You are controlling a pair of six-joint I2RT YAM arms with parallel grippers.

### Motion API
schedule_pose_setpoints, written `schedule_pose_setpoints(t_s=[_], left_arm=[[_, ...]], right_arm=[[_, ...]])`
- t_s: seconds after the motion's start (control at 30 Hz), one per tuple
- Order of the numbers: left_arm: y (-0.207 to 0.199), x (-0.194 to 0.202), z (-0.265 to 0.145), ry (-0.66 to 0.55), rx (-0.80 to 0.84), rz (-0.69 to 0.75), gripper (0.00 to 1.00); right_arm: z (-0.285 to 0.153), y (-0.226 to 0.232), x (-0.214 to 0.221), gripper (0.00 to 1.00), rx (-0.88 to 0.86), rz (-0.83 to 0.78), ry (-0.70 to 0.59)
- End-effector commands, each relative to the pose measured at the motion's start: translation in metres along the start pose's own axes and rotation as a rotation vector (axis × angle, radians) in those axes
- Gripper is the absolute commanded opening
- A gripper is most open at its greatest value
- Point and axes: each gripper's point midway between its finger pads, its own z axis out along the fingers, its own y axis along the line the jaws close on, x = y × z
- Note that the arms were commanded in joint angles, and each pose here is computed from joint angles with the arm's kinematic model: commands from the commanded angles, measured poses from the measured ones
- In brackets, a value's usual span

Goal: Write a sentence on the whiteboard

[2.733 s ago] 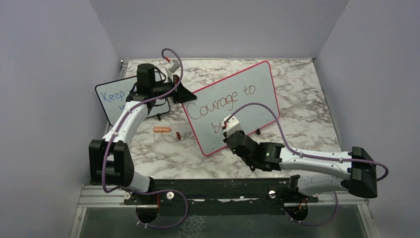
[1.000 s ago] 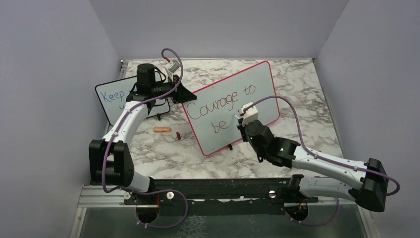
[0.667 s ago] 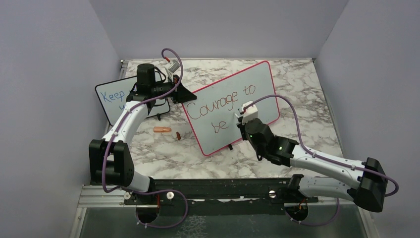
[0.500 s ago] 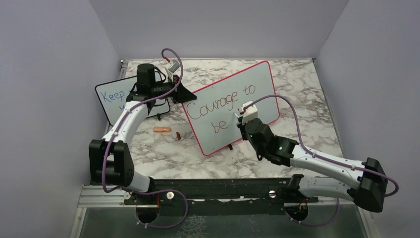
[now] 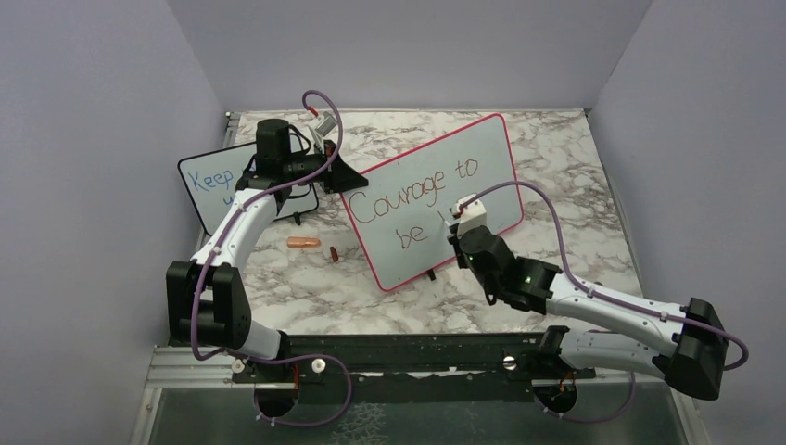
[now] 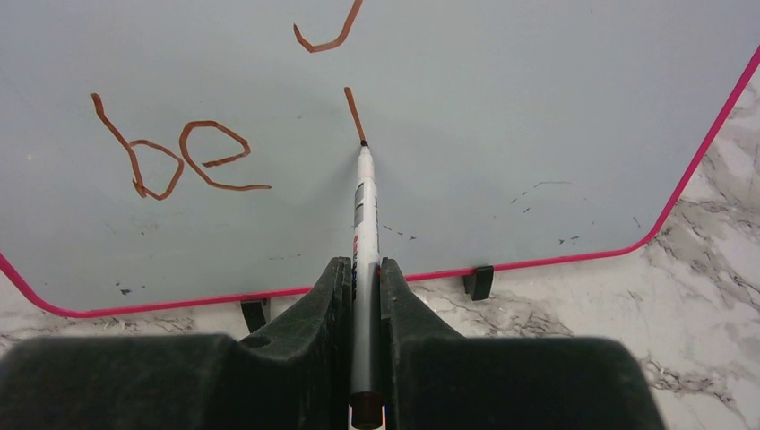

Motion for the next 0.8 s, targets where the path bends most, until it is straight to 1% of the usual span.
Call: schedule_pose_setpoints(t_s=[0.0, 0.33, 0.77], left_arm=[[0.029, 0.030, 0.004, 0.065, -0.105, -0.050, 0.00], [0.029, 0.030, 0.004, 0.066, -0.105, -0.051, 0.00], [0.029, 0.030, 0.004, 0.065, -0.104, -0.052, 0.00]], right_arm=[[-0.003, -0.007, 0.016, 0.01, 0.019, 0.001, 0.044], [-0.008, -0.014, -0.005, 0.01, 0.040, 0.013, -0.016], [-0.003, -0.020, -0.029, 0.01, 0.062, 0.021, -0.078]])
